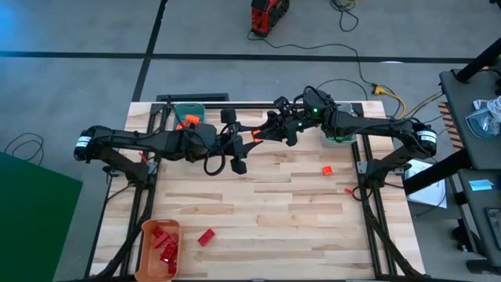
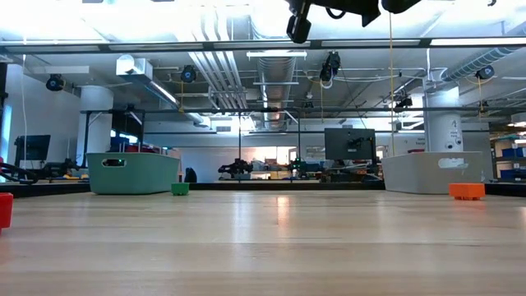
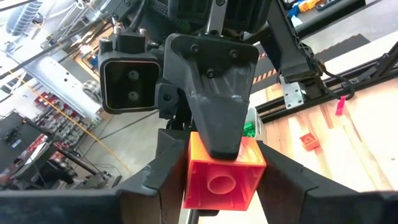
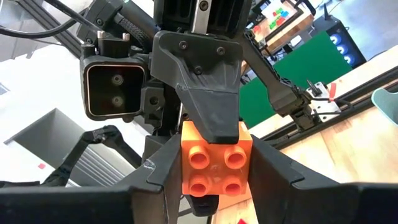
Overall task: Sort blocks
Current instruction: Put the left orange game piece into the blue bin
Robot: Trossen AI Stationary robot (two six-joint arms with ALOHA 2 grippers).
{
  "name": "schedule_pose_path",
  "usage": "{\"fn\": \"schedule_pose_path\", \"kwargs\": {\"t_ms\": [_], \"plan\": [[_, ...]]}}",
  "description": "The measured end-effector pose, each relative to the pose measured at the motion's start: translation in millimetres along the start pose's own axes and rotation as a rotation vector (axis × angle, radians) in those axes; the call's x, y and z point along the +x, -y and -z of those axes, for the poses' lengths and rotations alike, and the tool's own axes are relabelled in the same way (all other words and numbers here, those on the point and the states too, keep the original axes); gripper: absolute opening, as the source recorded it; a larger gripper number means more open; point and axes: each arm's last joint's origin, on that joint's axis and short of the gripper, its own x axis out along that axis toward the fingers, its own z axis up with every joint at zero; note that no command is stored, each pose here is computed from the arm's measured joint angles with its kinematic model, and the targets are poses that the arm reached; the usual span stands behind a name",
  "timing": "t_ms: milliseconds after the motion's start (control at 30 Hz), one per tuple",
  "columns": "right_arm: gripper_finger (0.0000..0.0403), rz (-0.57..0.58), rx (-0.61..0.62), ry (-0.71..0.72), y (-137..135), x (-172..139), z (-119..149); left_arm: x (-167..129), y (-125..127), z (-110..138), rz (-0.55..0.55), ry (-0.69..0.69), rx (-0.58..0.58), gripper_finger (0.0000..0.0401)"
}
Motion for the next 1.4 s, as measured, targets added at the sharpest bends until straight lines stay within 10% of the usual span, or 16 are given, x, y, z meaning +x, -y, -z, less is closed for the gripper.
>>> {"fn": "schedule_pose_path", "kwargs": {"t_ms": [1400], "plan": [[0.024, -0.018, -0.003, -0.014, -0.5, -0.8, -0.5, -0.1, 0.0, -0.3, -0.003, 0.001, -0.002, 0.0153]]}}
